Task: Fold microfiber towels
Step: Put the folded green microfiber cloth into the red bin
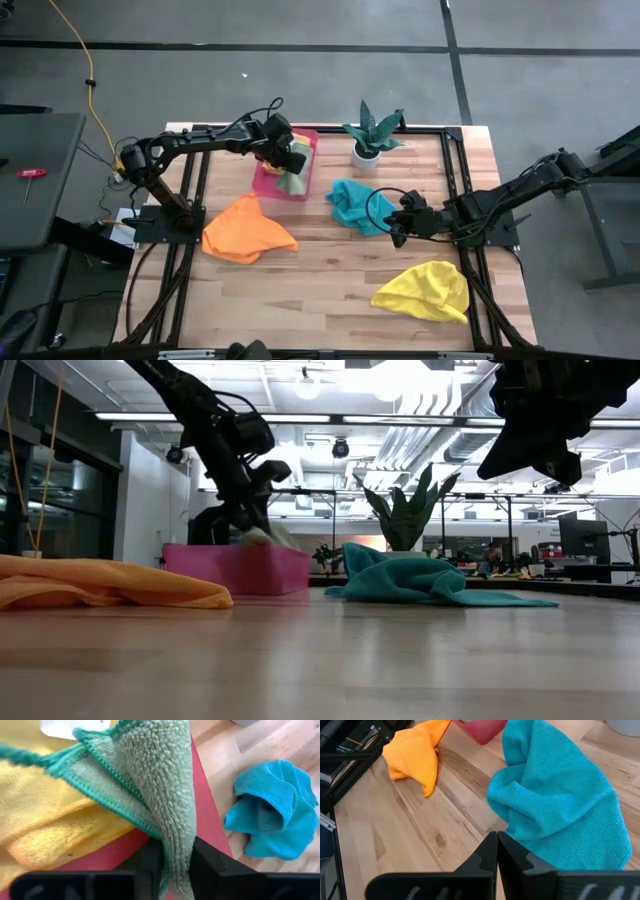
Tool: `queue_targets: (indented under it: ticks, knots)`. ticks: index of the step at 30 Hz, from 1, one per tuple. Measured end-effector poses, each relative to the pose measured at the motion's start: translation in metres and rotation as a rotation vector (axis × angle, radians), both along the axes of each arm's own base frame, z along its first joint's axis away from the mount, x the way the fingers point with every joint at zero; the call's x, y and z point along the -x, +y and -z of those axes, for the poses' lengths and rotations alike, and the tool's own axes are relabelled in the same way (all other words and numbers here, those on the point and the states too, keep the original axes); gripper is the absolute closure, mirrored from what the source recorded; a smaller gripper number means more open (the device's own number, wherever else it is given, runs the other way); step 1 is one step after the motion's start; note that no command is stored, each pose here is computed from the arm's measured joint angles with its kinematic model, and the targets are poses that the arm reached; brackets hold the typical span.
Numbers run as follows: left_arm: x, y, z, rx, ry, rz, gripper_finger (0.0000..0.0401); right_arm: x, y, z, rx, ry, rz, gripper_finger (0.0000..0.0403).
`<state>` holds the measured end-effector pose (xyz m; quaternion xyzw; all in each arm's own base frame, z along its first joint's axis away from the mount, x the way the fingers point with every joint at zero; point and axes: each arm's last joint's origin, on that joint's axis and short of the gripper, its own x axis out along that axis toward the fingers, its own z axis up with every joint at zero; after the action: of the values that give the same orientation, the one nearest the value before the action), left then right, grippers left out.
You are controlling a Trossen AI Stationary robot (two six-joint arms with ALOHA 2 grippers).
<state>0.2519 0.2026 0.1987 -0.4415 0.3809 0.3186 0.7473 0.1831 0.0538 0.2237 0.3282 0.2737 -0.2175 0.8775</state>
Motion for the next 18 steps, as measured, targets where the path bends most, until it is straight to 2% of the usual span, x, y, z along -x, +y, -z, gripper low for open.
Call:
queue_targets:
  ticks: [10, 18]
  knots:
    - [0.003, 0.005, -0.001, -0.057, 0.034, 0.01, 0.0245, 0.0, 0.0, 0.0, -0.008, -0.002, 0.007, 0.0402]
    - [0.022, 0.03, -0.036, -0.124, 0.054, 0.007, 0.0202, 0.0, 0.0, 0.0, -0.011, -0.005, 0.005, 0.0402]
